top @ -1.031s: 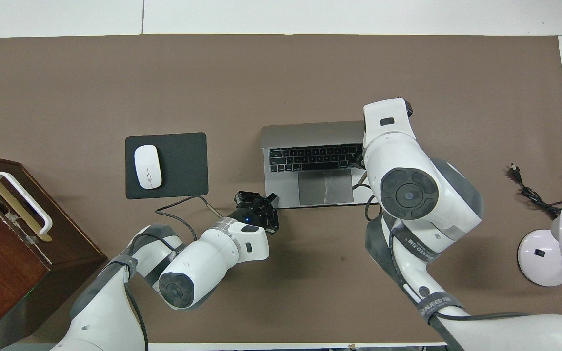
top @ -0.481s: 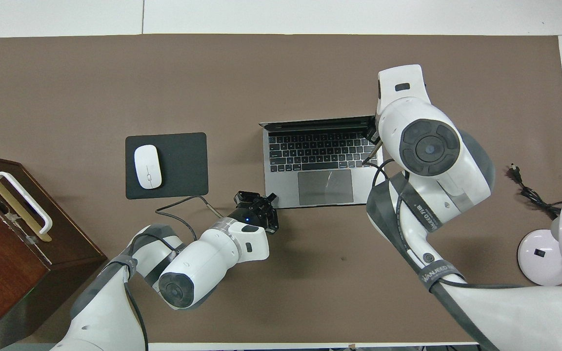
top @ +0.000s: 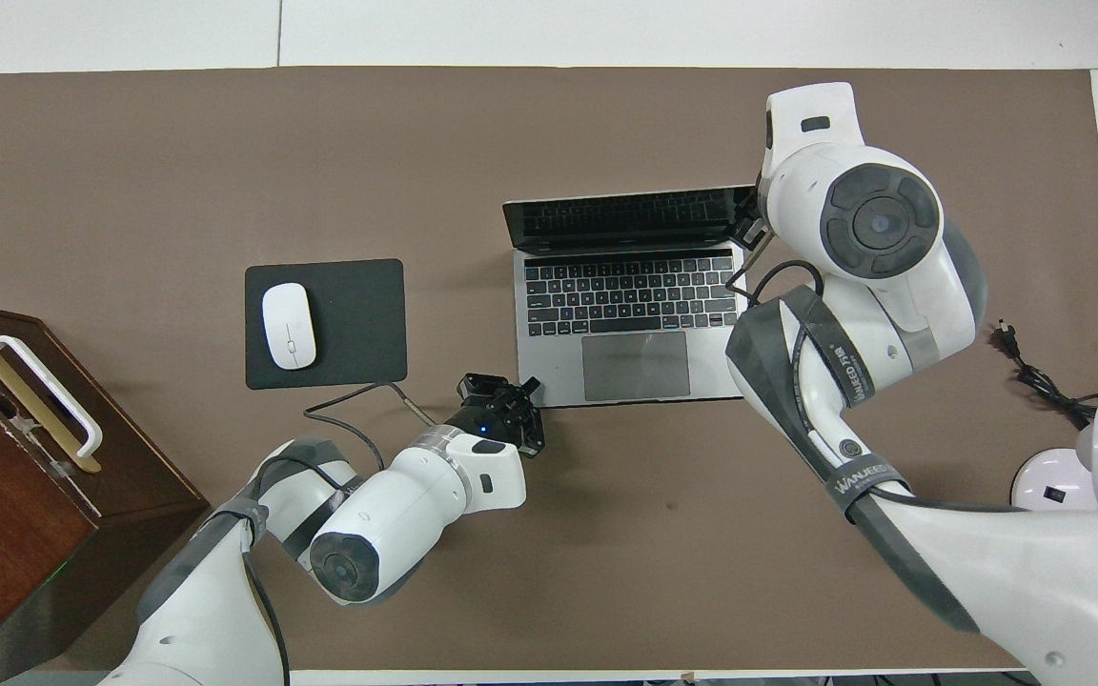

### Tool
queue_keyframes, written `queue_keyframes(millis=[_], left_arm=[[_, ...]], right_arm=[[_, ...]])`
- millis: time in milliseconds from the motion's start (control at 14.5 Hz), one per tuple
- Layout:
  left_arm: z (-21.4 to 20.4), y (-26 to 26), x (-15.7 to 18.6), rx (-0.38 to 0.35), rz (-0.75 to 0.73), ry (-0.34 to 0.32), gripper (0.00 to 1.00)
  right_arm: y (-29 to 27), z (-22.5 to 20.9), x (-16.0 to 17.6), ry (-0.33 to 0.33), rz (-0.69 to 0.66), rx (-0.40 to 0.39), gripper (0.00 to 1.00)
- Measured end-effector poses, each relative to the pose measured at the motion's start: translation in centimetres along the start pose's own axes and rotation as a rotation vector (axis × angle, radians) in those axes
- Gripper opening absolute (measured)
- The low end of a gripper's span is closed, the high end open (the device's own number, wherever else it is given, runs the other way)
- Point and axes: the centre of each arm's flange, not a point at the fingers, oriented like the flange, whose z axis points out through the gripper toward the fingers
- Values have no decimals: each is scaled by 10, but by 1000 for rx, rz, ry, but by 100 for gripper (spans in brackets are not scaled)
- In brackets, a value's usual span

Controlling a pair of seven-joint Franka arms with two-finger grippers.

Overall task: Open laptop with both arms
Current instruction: 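Push the raised lid farther open with the right gripper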

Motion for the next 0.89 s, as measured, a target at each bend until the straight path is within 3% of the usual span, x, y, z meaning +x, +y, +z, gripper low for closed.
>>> queue_keyframes(millis=[619,894], left_arm=[[0,0,0,0,0,0,1],[0,0,0,0,0,0,1]], right_arm=[[13,12,0,-7,17,-5,100],[11,8,-1,-67,26,41,100]])
